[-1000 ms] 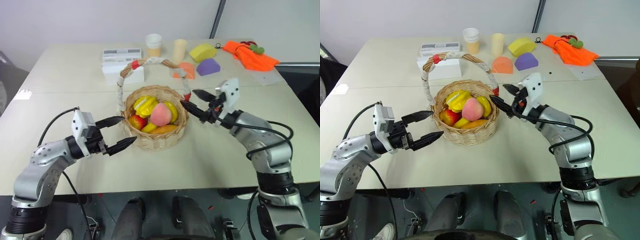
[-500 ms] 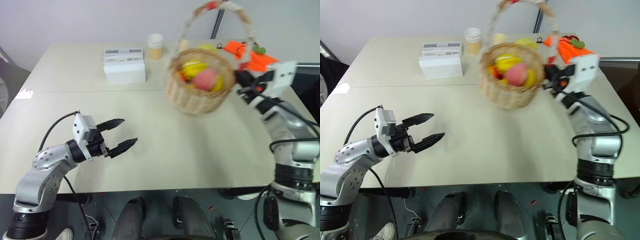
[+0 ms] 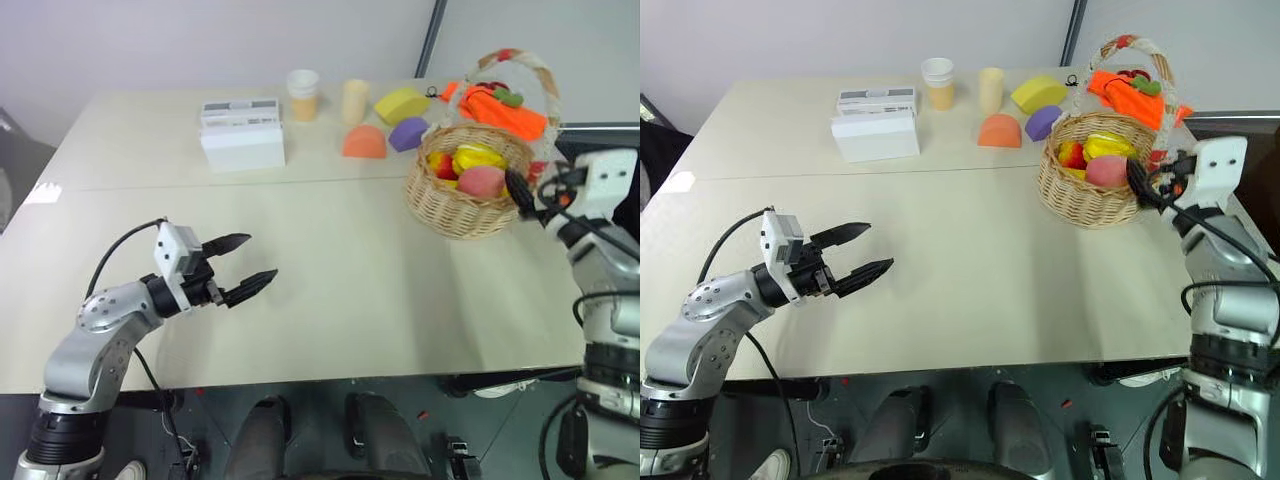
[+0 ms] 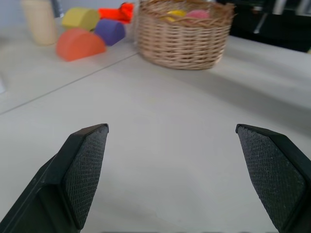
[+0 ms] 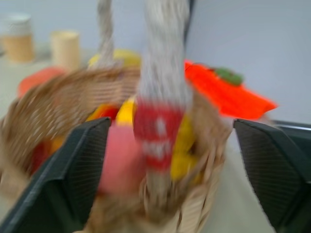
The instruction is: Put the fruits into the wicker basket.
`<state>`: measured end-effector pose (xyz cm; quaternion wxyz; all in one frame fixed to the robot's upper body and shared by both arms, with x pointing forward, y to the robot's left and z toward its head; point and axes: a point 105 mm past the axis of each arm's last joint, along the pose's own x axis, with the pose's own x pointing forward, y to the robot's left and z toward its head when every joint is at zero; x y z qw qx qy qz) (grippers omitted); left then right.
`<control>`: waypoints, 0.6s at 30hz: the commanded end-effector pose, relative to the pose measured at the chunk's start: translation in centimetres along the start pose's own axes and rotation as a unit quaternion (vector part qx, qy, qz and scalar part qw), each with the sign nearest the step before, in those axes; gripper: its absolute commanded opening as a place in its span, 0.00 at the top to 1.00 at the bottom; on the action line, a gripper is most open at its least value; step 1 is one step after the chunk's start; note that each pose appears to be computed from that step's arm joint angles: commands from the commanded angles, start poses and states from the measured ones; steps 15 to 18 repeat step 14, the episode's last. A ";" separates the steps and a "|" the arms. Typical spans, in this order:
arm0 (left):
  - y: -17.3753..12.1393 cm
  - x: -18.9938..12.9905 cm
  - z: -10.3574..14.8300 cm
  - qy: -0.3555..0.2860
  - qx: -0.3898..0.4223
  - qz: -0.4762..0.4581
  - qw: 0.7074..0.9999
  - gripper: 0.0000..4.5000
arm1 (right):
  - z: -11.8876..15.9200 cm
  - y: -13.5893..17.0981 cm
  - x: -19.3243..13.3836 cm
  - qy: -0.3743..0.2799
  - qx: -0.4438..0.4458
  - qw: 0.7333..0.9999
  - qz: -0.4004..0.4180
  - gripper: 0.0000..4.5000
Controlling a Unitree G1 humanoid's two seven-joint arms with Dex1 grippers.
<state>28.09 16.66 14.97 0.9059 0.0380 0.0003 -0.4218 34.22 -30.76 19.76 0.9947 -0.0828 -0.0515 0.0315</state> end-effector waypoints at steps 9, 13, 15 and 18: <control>4.3 -5.5 -3.9 0.036 -0.001 0.174 0.984 0.00 | -1.1 5.8 -6.3 0.018 0.010 0.974 0.225 0.11; 4.4 -6.6 -5.5 0.046 -0.013 0.203 0.978 0.00 | -2.2 8.5 -6.3 0.030 0.009 0.961 0.275 0.11; 4.3 -6.8 -5.9 0.049 -0.020 0.207 0.977 0.00 | -2.4 8.8 -6.0 0.030 0.008 0.960 0.280 0.11; 4.3 -6.8 -5.9 0.049 -0.020 0.207 0.977 0.00 | -2.4 8.8 -6.0 0.030 0.008 0.960 0.280 0.11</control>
